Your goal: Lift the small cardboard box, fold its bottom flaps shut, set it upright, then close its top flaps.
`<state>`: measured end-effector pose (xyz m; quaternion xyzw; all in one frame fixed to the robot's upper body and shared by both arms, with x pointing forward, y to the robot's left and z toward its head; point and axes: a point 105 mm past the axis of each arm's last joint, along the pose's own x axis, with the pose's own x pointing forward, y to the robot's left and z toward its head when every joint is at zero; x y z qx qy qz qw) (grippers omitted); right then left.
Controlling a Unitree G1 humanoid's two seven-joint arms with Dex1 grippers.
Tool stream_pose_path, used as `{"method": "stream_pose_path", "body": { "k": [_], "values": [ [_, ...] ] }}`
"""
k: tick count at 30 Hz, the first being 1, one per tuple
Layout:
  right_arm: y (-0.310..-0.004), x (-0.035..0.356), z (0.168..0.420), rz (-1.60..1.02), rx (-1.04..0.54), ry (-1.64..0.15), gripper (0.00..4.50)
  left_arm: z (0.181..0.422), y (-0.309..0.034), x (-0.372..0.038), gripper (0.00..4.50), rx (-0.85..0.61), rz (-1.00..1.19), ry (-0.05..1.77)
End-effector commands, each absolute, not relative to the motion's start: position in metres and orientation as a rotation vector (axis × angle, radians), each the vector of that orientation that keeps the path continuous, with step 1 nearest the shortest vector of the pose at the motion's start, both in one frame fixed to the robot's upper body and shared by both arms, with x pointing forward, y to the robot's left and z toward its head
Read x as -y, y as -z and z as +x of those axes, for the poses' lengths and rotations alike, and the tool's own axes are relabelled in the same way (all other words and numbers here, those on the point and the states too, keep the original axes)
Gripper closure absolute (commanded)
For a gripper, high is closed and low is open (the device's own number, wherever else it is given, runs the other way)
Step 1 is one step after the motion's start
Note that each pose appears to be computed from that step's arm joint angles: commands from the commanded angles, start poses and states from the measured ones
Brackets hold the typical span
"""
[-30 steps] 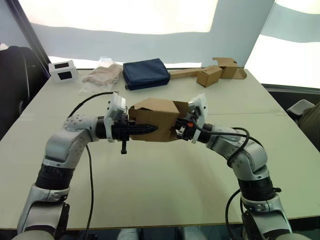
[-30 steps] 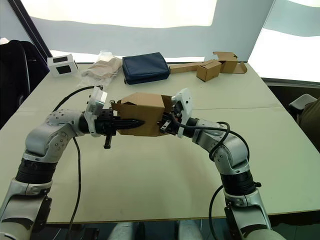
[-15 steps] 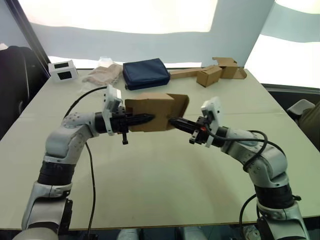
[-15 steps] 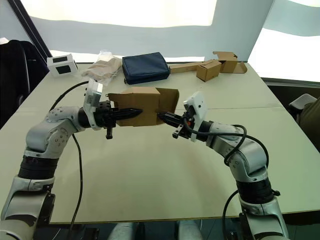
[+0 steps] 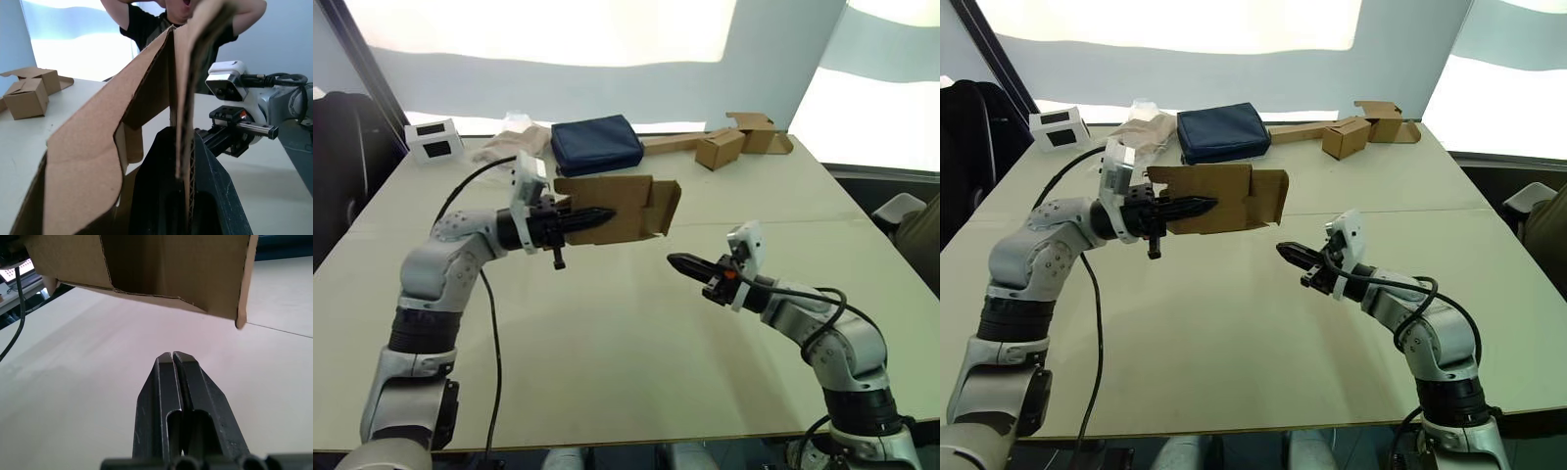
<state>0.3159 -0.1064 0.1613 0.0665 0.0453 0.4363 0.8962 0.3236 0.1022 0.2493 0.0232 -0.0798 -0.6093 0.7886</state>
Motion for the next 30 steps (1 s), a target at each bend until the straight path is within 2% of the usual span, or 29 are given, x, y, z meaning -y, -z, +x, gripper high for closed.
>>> {"method": "stream_pose_path", "body": {
  "k": [1, 12, 22, 30],
  "values": [
    [-0.177, 0.104, 0.322, 0.132, -0.018, -0.901, 4.5, 0.317, -0.267, -0.102, 4.49, 0.233, 0.056, 1.327],
    [-0.192, 0.095, 0.331, 0.124, 0.028, -0.936, 4.5, 0.311, -0.262, -0.099, 4.49, 0.201, 0.033, 1.349],
    [-0.216, 0.062, 0.311, 0.164, 0.082, -1.092, 4.5, 0.311, -0.264, -0.1, 4.49, 0.179, -0.044, 1.346],
    [-0.225, 0.055, 0.3, 0.165, 0.1, -1.135, 4.5, 0.315, -0.265, -0.107, 4.49, 0.135, -0.167, 1.342]
  ]
}}
